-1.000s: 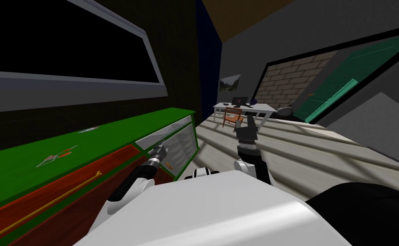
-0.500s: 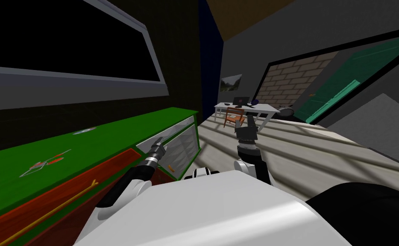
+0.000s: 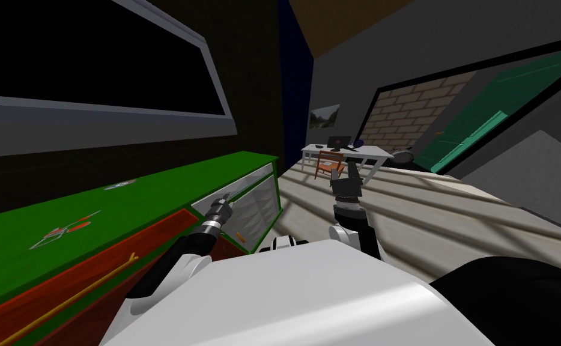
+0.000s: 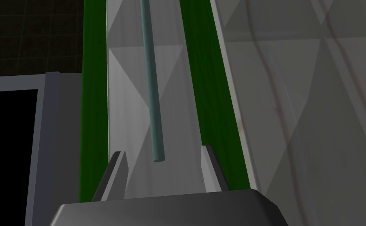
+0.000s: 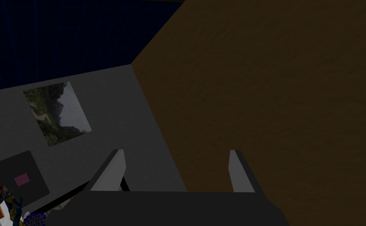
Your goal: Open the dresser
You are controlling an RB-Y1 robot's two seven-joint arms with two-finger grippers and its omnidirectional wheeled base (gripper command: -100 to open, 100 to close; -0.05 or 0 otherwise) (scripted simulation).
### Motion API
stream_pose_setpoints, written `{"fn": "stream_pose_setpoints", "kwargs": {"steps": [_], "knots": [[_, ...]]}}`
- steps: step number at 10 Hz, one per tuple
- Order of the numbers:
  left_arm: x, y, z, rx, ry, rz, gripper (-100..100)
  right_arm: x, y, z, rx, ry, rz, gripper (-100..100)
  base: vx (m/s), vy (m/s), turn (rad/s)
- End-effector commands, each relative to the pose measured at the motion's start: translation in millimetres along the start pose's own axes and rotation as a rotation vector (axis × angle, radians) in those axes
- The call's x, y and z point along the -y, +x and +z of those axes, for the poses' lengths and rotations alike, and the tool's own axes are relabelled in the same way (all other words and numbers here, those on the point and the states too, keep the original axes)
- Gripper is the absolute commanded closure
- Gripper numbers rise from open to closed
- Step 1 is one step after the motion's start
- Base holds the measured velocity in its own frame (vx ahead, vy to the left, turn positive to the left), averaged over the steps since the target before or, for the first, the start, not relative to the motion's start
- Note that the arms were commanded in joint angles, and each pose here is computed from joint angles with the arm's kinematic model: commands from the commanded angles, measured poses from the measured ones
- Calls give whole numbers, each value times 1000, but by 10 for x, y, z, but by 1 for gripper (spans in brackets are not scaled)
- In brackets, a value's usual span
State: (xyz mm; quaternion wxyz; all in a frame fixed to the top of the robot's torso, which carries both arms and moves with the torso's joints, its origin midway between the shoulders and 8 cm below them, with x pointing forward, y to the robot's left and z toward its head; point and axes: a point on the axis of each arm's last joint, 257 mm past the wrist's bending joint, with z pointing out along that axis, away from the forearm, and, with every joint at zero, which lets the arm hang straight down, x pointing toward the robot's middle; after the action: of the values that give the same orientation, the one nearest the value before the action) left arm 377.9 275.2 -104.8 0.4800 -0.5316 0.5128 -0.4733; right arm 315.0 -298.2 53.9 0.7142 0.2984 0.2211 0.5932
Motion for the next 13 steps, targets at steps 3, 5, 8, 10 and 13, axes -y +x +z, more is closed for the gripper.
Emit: {"fn": "stream_pose_setpoints", "kwargs": {"steps": [3, 5, 8, 10, 13], "knots": [[35, 40, -52, -6, -1, 1, 100, 0, 1, 1, 0, 0, 0, 0, -112, -142, 12], [41, 44, -55, -6, 0, 1, 100, 0, 1, 1, 0, 0, 0, 0, -94, -104, 11], [-338, -45, 38, 10, -72, -8, -100, 0, 0, 0, 0, 0, 0, 0, 2, 1, -1], [-460, -75, 75, 17, -92, -11, -100, 0, 0, 0, 0, 0, 0, 0, 19, 24, -2], [-380, -82, 121, 18, -64, -10, -100, 0, 0, 0, 0, 0, 0, 0, 58, 73, -13]]}}
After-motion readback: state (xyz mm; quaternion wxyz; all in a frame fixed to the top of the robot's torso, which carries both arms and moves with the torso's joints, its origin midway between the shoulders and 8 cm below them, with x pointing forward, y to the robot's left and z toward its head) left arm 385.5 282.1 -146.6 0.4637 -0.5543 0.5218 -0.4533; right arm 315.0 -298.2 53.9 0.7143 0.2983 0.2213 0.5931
